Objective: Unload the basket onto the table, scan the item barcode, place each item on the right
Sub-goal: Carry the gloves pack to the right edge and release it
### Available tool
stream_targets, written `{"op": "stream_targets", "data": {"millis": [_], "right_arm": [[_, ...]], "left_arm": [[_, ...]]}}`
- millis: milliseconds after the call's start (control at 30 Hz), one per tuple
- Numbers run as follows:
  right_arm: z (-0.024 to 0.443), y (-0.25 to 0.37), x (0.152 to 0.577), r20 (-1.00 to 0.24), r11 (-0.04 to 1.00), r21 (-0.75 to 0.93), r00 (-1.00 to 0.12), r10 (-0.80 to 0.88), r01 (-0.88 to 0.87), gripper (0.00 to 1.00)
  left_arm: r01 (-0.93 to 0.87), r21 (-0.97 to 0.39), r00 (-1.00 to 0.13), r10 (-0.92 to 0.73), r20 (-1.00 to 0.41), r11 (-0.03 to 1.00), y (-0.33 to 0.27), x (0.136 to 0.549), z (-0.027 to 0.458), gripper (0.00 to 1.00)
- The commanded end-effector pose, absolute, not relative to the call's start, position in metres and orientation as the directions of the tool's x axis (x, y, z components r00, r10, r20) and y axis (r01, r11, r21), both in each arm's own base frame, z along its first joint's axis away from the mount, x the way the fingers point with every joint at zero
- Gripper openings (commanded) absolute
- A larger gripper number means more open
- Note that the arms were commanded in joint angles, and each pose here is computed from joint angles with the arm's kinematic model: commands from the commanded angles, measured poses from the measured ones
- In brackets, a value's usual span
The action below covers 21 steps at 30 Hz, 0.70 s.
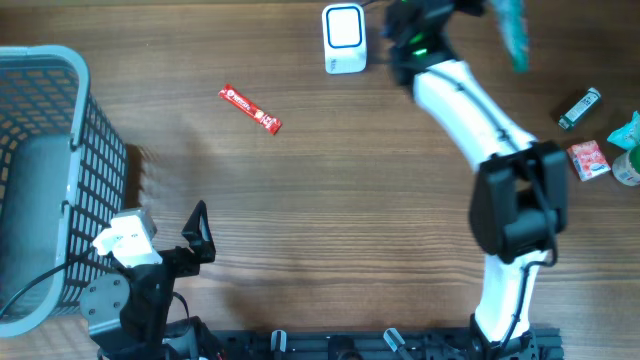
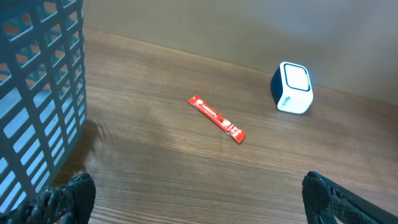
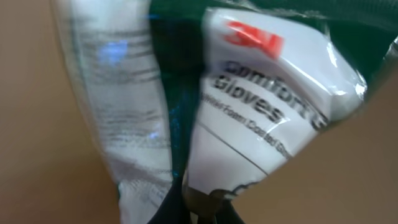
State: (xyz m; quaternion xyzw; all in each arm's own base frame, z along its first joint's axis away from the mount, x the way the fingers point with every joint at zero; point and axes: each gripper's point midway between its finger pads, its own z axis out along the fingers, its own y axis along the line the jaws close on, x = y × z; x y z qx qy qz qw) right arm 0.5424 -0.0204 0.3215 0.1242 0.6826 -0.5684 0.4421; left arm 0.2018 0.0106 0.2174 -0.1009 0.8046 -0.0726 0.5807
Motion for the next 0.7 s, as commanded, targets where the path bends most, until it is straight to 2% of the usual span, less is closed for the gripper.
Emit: {"op": "stream_targets", "data": {"millis": [0,33,67,100,133,267,333,400,433,533,567,600,667], "right_arm": [[0.258,-0.096,0.526,-0.544,0.201,-0.838,-0.807,-0.23,0.507,0.04],[0.239,-0.109,0.524,-0.49,0.219,-0.867,-0.842,-0.223,0.447,0.04],[0.197,-0.124,0.519,-0.37,0.323,-0.902,-0.9,-0.231,0.288,0.04],[0.165,-0.129,0.513,-0.32,0.436,-0.878,-0.92,-0.228,0.197,0.04],[0.143,-0.136,0.505,-0.348,0.537,-0.817,-0.923,-0.167,0.211,0.04],[0.091,-0.157,0.481,-0.356,0.766,-0.596,-0.935,0.016,0.24,0.05],[0.075,-0.174,0.468,-0.379,0.825,-0.447,-0.909,0.175,0.345,0.06],[0.07,-0.203,0.452,-0.388,0.8,-0.392,-0.87,0.303,0.454,0.13],[0.07,-0.216,0.444,-0.383,0.785,-0.392,-0.861,0.335,0.48,0.27],[0.08,-0.234,0.43,-0.381,0.763,-0.395,-0.847,0.371,0.512,0.87],[0.093,-0.232,0.432,-0.408,0.761,-0.387,-0.837,0.364,0.52,1.0],[0.114,-0.223,0.441,-0.457,0.775,-0.357,-0.821,0.342,0.521,1.0],[0.145,-0.187,0.466,-0.518,0.87,-0.237,-0.814,0.263,0.432,1.0]], "left_arm": [[-0.091,-0.24,-0.296,-0.257,-0.92,0.966,0.013,0.201,0.218,1.0],[-0.091,-0.24,-0.296,-0.257,-0.92,0.966,0.013,0.201,0.218,1.0],[-0.091,-0.24,-0.296,-0.257,-0.92,0.966,0.013,0.201,0.218,1.0],[-0.091,-0.24,-0.296,-0.257,-0.92,0.966,0.013,0.201,0.218,1.0],[-0.091,-0.24,-0.296,-0.257,-0.92,0.966,0.013,0.201,0.218,1.0],[-0.091,-0.241,-0.296,-0.257,-0.92,0.966,0.013,0.201,0.218,1.0],[-0.091,-0.241,-0.296,-0.257,-0.92,0.966,0.013,0.201,0.218,1.0],[-0.091,-0.24,-0.295,-0.257,-0.92,0.966,0.013,0.201,0.219,1.0],[-0.091,-0.241,-0.295,-0.257,-0.92,0.966,0.013,0.201,0.219,1.0],[-0.091,-0.241,-0.296,-0.257,-0.92,0.966,0.013,0.201,0.218,1.0],[-0.091,-0.24,-0.296,-0.257,-0.92,0.966,0.013,0.201,0.218,1.0],[-0.091,-0.241,-0.296,-0.257,-0.92,0.966,0.013,0.201,0.218,1.0],[-0.091,-0.241,-0.296,-0.257,-0.92,0.966,0.013,0.201,0.218,1.0]]}}
